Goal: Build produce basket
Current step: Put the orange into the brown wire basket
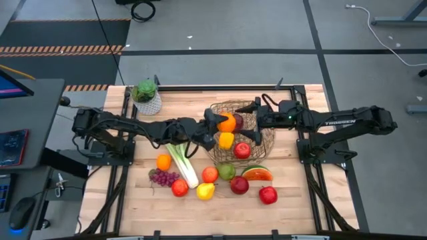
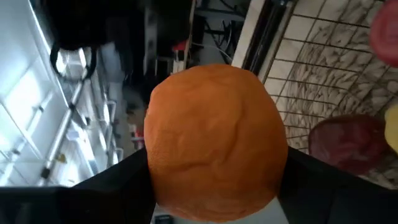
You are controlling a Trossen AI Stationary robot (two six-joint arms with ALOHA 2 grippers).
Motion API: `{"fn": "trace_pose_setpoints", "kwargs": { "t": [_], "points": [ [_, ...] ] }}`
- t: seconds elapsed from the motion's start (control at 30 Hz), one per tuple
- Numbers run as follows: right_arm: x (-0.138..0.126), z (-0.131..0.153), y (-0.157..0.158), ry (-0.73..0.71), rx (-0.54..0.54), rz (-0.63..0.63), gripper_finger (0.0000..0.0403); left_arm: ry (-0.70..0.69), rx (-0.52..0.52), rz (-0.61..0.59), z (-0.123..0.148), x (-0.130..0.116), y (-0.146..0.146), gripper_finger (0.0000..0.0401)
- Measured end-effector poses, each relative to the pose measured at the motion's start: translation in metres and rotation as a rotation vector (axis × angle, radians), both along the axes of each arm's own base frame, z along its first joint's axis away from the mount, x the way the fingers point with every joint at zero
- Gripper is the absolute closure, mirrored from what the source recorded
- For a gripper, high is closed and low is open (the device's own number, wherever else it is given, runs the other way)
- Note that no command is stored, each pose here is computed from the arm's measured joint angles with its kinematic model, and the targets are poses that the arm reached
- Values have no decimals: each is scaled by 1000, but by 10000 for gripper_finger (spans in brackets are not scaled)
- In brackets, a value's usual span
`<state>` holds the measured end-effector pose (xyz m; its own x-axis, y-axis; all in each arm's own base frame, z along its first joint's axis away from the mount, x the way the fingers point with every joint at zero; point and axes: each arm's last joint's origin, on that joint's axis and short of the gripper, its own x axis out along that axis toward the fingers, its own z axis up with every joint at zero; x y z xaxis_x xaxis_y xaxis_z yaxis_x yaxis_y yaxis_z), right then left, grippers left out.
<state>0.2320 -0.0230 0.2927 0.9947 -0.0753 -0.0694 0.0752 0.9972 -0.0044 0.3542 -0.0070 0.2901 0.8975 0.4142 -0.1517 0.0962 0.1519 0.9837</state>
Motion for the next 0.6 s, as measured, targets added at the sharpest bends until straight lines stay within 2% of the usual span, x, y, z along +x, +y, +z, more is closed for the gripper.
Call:
{"fn": "trace_pose_setpoints", "kwargs": {
  "t": [0.27,0.6],
  "points": [
    [12,-5,6,-12,-55,-5,3,63,124,28,-8,6,1,129],
    [19,-12,5,5,-52,-56,3,72,159,17,-8,6,-1,129]
  ]
}}
